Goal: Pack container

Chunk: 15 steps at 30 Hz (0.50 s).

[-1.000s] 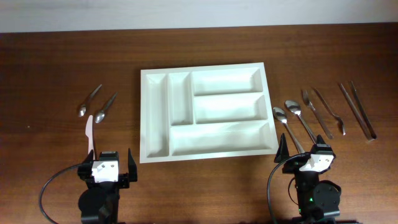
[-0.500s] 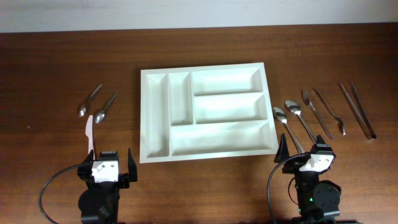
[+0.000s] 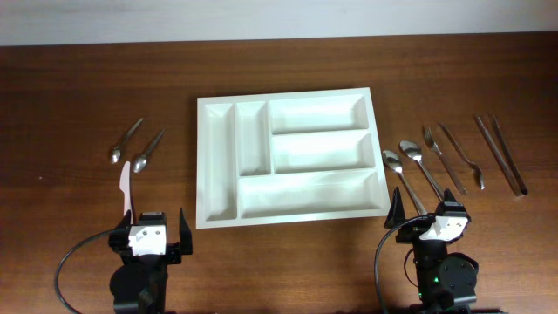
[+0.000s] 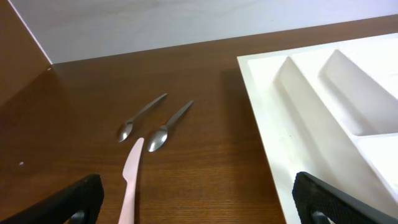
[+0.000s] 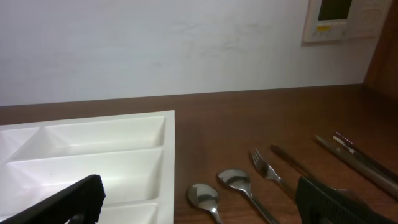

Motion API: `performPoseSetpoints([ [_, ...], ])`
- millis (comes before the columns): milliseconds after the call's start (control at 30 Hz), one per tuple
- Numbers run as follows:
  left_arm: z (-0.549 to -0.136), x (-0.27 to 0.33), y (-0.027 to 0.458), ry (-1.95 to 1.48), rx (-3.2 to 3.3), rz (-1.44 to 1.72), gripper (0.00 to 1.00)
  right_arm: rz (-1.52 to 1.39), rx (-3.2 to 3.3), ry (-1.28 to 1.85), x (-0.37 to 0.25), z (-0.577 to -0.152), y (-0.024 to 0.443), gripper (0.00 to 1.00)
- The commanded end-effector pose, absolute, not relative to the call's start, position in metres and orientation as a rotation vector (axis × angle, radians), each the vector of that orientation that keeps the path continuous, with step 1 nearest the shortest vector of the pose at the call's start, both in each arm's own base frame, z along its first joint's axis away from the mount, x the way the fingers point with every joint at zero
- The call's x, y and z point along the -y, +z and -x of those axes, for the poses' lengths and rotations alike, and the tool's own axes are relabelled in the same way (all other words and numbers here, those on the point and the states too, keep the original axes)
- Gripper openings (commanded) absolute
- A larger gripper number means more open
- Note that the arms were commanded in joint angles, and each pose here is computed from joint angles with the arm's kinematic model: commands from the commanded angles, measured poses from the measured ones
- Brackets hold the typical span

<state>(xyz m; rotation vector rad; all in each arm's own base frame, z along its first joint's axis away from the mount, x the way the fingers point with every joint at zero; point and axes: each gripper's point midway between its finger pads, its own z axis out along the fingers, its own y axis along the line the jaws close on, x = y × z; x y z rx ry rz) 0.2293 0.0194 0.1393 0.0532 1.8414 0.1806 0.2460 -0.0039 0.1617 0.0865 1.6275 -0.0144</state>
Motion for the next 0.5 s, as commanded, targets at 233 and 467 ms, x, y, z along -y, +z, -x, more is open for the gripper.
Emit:
performPoseSetpoints([
  [233, -0.231, -0.005, 0.141, 0.088, -1.823, -0.088, 0.99, -0.105, -1.631, -0.028, 0.008, -0.246, 0.159, 0.99],
  [467, -0.229, -0.021, 0.173, 0.112, -1.847, 0.05, 0.99, -0.105, -1.631, -0.028, 0.008, -0.246, 0.159, 0.99],
])
